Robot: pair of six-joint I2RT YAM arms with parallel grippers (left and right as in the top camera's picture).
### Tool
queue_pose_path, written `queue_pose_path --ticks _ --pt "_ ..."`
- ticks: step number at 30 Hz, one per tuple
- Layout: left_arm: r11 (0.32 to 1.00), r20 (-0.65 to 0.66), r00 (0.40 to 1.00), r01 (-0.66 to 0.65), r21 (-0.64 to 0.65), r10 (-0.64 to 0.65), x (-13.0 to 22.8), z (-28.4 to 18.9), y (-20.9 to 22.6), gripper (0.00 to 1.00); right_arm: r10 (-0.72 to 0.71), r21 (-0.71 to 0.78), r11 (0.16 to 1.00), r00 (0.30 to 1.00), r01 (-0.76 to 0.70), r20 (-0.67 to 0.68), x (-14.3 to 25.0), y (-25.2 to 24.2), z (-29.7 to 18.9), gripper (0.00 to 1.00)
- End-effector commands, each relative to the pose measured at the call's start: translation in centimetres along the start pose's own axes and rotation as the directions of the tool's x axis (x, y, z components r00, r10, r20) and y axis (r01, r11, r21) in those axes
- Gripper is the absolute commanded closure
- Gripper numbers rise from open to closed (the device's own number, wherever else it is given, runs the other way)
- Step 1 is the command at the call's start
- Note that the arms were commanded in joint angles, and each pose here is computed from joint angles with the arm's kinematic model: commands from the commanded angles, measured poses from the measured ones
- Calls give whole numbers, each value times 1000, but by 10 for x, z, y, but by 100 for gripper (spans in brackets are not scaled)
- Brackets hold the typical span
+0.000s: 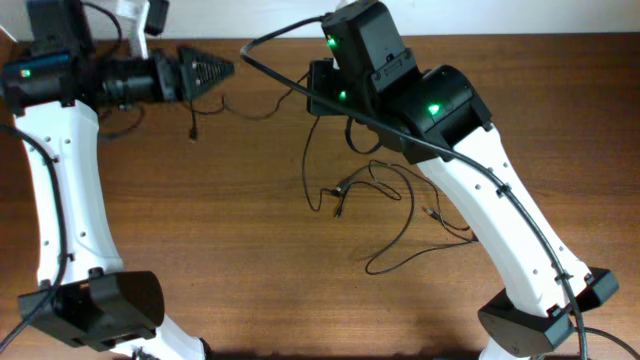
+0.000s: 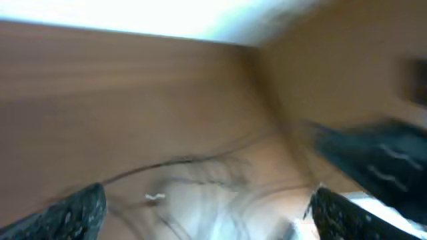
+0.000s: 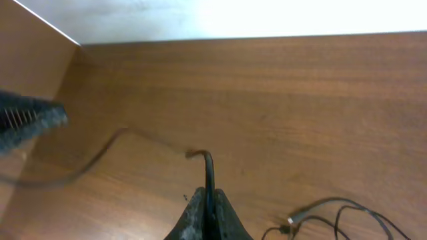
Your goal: Untangle cables
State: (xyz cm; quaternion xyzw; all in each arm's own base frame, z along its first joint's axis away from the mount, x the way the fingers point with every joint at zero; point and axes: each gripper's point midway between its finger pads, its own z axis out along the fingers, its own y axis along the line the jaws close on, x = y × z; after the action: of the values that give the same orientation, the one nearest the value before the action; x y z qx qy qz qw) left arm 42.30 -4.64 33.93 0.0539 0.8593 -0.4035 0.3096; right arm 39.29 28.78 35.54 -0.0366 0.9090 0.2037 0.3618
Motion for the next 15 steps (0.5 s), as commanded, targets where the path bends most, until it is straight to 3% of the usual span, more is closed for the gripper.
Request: queue_pose_path --ticks 1,2,3,6,11,14,15 --pt "557 247 900 418 -717 -358 26 -58 127 1 1 -33 999 1000 -2 -6 1 5 -12 96" --pt "484 235 904 394 -781 -356 37 -69 135 1 1 -36 999 1000 -1 -12 2 5 -12 96" --pt "454 204 911 361 -815 -359 45 -74 137 1 1 -35 999 1000 -1 -11 2 5 -12 96" --pt "490 56 930 242 -837 -364 64 -75 131 1 3 -45 999 1000 -2 4 -2 7 -12 96" --pt "528 -131 910 106 -843 -392 94 -74 120 1 4 -69 998 1000 -2 26 -8 13 -12 96" --pt "555 -193 910 47 -831 -367 96 -64 115 1 7 -232 973 998 8 65 -21 44 -23 96" --pt "519 -166 919 48 -854 -357 91 -65 120 1 10 -310 950 994 23 104 -32 60 -36 96"
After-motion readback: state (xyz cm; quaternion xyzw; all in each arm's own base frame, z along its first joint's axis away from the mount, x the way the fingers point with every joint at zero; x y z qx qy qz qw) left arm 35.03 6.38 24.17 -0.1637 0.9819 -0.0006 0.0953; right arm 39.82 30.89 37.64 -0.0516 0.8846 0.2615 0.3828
